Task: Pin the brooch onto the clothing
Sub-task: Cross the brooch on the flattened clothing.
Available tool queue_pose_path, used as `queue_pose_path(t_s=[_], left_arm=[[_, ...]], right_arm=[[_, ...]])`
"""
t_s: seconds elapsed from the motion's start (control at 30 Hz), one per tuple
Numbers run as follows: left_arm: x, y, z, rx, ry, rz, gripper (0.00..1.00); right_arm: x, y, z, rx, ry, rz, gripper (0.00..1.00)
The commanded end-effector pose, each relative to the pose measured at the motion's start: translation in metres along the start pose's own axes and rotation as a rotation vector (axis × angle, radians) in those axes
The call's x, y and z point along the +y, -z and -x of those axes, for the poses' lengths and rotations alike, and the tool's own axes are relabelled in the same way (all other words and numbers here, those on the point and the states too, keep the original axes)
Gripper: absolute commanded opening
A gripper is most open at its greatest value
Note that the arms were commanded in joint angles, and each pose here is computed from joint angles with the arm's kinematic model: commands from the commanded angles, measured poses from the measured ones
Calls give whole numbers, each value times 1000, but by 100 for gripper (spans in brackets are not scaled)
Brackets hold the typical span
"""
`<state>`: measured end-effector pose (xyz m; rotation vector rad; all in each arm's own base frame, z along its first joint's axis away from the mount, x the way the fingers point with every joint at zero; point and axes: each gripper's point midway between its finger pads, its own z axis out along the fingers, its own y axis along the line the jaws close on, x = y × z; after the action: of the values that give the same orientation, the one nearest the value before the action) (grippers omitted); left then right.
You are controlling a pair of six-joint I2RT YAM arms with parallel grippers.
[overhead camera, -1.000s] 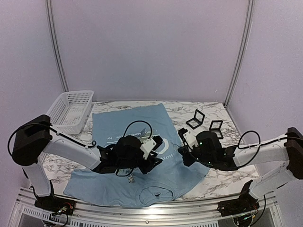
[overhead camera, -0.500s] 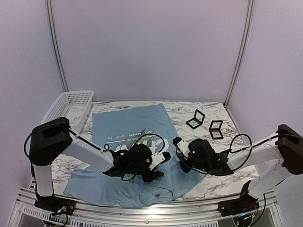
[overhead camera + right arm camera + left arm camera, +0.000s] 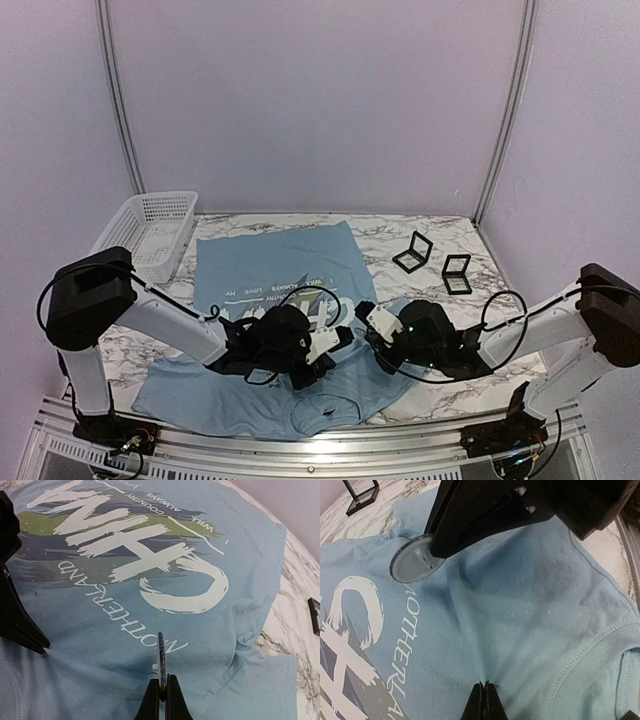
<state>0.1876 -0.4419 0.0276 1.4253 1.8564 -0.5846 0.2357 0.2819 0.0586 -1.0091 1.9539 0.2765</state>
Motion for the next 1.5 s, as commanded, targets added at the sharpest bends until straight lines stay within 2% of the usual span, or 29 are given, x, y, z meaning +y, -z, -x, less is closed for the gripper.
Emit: queue_pose_path(t_s=[0.0, 0.23, 0.53, 0.73, 0.9, 1.07, 1.2, 1.47], left_arm=[[-6, 21, 15, -64, 41, -78, 0], [-2, 30, 19, -121, 101, -133, 0], [-6, 36, 28, -167, 105, -188, 0], [-6, 37, 26, -169, 107, -205, 0], [-1, 38, 26, -175, 115, -190, 0], [7, 37, 22, -169, 128, -161, 0], [8, 35, 17, -156, 130, -160, 0], [7, 36, 16, -156, 128, -160, 2]], right_arm=[[12, -1, 18, -107, 107, 29, 0], [34, 2, 30, -210, 257, 68, 0], [61, -8, 9, -147, 439, 66, 0], [56, -15, 17, -136, 466, 12, 0], [71, -12, 16, -156, 496, 89, 0], [94, 4, 17, -207, 477, 243, 0], [105, 18, 26, -252, 402, 330, 0], [96, 25, 33, -274, 298, 366, 0]])
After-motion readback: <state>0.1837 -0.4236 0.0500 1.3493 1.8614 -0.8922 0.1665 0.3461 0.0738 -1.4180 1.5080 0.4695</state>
